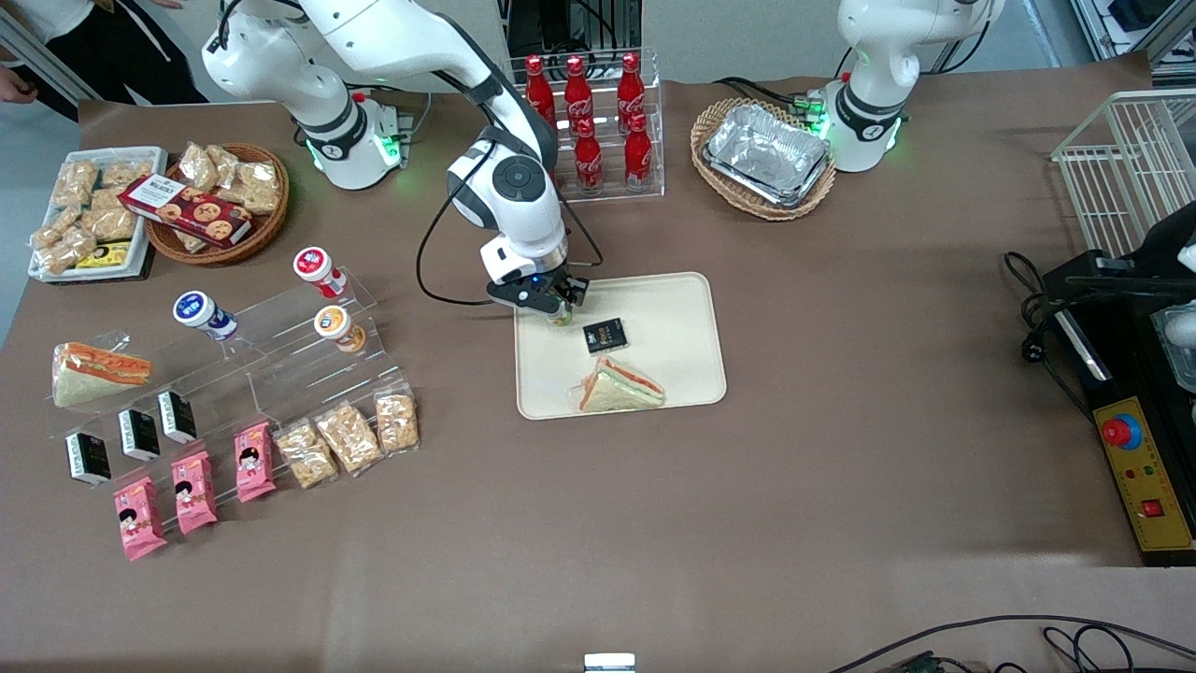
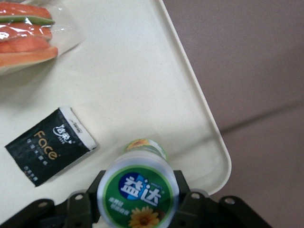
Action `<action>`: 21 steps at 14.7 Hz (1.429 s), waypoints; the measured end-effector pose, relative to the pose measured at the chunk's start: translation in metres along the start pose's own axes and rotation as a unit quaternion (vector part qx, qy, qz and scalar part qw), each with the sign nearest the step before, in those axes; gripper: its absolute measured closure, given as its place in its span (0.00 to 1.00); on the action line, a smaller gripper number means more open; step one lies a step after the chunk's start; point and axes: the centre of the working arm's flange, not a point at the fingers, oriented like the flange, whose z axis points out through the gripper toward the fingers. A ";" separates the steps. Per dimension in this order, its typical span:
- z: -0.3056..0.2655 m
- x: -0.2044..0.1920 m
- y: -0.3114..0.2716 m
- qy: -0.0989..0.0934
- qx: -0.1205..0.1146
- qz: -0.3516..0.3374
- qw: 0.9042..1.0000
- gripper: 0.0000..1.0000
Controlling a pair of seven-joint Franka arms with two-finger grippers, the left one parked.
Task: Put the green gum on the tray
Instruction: 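Lower the gum bottle onto the tray beside the black box and release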
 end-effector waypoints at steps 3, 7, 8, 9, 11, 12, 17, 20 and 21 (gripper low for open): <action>0.002 0.000 -0.001 0.002 0.005 0.004 1.000 0.17; 0.001 0.001 -0.002 0.003 0.008 0.009 1.000 0.00; 0.001 0.001 -0.002 0.003 0.008 0.010 1.000 0.00; 0.001 0.001 -0.002 0.003 0.008 0.010 1.000 0.00; -0.002 0.004 -0.004 0.005 0.012 0.011 1.000 0.00; -0.007 0.007 -0.006 0.008 0.017 0.013 1.000 0.00; -0.073 0.034 -0.024 -0.001 -0.010 0.019 1.000 0.00; -0.139 0.050 -0.037 -0.012 -0.032 0.018 0.999 0.00; -0.162 0.055 -0.039 -0.016 -0.038 0.011 0.999 0.00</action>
